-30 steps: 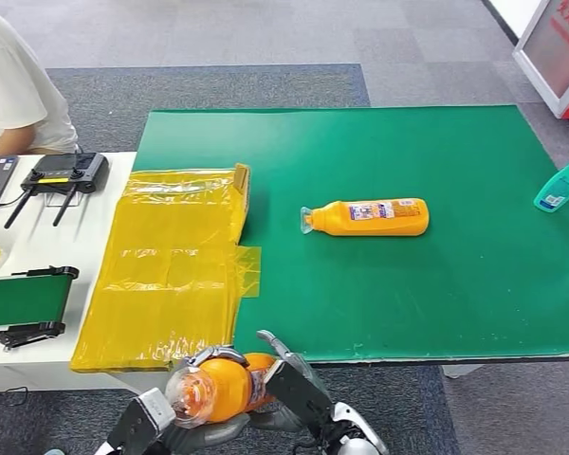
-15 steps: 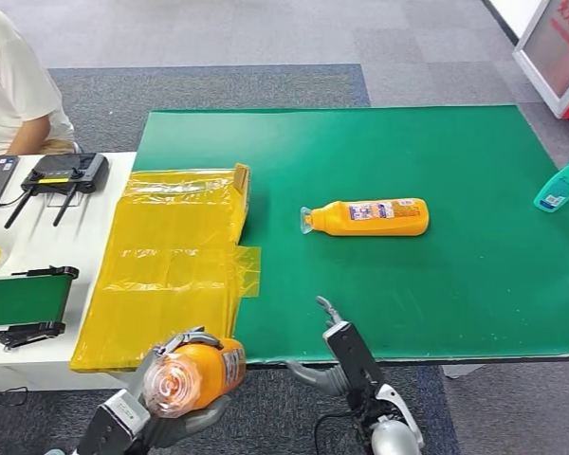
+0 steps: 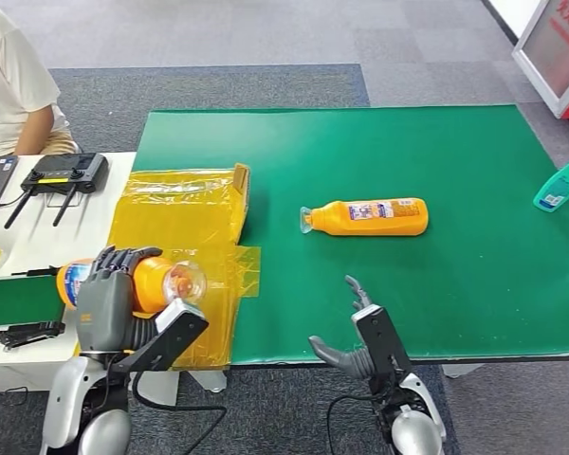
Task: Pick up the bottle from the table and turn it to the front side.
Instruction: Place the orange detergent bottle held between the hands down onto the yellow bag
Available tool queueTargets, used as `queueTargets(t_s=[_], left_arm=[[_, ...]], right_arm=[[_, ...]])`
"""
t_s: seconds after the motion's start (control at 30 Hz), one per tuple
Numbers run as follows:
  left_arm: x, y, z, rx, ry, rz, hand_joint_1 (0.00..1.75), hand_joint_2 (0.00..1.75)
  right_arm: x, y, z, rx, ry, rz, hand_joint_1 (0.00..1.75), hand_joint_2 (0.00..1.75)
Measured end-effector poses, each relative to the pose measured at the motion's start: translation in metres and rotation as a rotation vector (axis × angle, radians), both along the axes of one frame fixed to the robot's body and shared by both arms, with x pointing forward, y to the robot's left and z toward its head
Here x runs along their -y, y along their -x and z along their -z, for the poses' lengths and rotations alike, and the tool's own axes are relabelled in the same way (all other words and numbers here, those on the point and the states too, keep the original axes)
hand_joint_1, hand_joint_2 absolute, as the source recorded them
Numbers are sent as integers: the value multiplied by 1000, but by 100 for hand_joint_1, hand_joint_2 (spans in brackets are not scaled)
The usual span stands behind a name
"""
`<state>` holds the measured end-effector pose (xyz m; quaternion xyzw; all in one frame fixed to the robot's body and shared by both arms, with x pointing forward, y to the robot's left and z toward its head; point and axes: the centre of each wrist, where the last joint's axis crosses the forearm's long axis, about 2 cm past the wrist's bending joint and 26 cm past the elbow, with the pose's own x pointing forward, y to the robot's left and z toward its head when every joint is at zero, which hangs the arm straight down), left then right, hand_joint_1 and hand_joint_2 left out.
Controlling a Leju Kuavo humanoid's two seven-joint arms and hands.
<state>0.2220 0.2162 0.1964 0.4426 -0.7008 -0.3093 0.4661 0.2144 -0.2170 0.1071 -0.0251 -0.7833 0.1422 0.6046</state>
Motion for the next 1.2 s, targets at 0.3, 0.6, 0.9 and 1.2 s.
queueTargets(t_s=[0.3, 0.6, 0.9, 1.2], left_arm=[[-15, -49, -15, 26, -255, -208, 175, 175], [-11, -117, -10, 25, -524, 30, 175, 175], [-7, -146, -2, -62, -572, 92, 175, 175], [5, -155, 3, -105, -560, 113, 175, 175]], right_arm=[[-5, -6, -11, 57, -9, -42, 0, 175], [-28, -28, -36, 188, -58, -148, 0, 175], [-40, -32, -45, 239, -69, -212, 0, 175], [-43, -31, -48, 258, -60, -242, 0, 175]])
